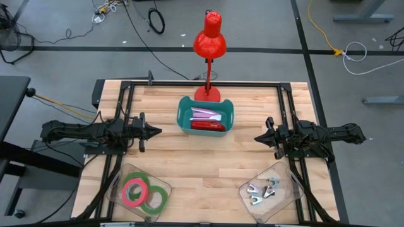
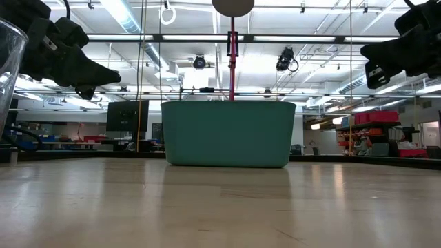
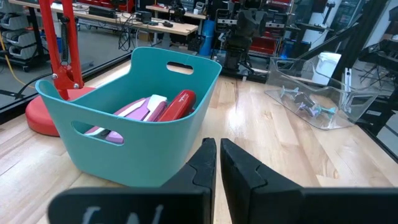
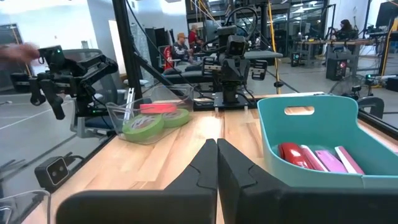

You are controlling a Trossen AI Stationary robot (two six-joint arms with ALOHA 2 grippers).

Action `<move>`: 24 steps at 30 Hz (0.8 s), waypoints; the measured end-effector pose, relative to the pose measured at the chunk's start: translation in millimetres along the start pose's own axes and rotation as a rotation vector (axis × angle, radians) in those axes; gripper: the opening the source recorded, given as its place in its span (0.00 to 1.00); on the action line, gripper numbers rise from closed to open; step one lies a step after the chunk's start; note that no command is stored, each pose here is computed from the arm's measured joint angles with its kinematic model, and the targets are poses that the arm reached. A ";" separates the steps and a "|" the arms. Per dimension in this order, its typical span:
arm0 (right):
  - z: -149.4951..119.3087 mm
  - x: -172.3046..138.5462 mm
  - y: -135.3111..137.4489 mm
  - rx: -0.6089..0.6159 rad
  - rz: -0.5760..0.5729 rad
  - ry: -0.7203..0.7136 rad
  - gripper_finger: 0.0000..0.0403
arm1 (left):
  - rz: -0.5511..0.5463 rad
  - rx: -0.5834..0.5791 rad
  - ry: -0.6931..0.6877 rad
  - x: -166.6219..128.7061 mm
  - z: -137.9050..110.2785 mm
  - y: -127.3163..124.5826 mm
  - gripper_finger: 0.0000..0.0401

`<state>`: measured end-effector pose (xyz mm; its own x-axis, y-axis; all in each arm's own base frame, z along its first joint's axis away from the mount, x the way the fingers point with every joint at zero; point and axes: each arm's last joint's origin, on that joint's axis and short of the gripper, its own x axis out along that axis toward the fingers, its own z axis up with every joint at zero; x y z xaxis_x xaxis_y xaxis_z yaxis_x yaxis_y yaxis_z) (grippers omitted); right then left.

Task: Pick and place Stapler, Stapler remover, tape
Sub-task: Return to Home Position

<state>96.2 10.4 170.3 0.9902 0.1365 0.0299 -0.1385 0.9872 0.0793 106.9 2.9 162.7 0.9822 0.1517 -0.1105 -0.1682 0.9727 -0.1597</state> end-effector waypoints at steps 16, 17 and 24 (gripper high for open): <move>0.0 0.0 0.0 -0.001 0.000 0.000 0.00 | 0.000 0.000 0.000 0.0 0.0 0.0 0.07; 0.0 0.0 0.0 -0.001 0.000 0.000 0.00 | 0.000 0.000 -0.001 0.0 0.1 0.0 0.07; 0.1 0.0 0.0 -0.001 0.000 0.000 0.00 | 0.000 -0.053 -0.095 -0.5 9.1 -1.0 0.07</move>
<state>96.1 10.4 170.4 0.9902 0.1365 0.0297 -0.1384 0.9872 0.0787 107.4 3.4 171.8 0.9852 0.1703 -0.0172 -0.1700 0.9625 -0.2115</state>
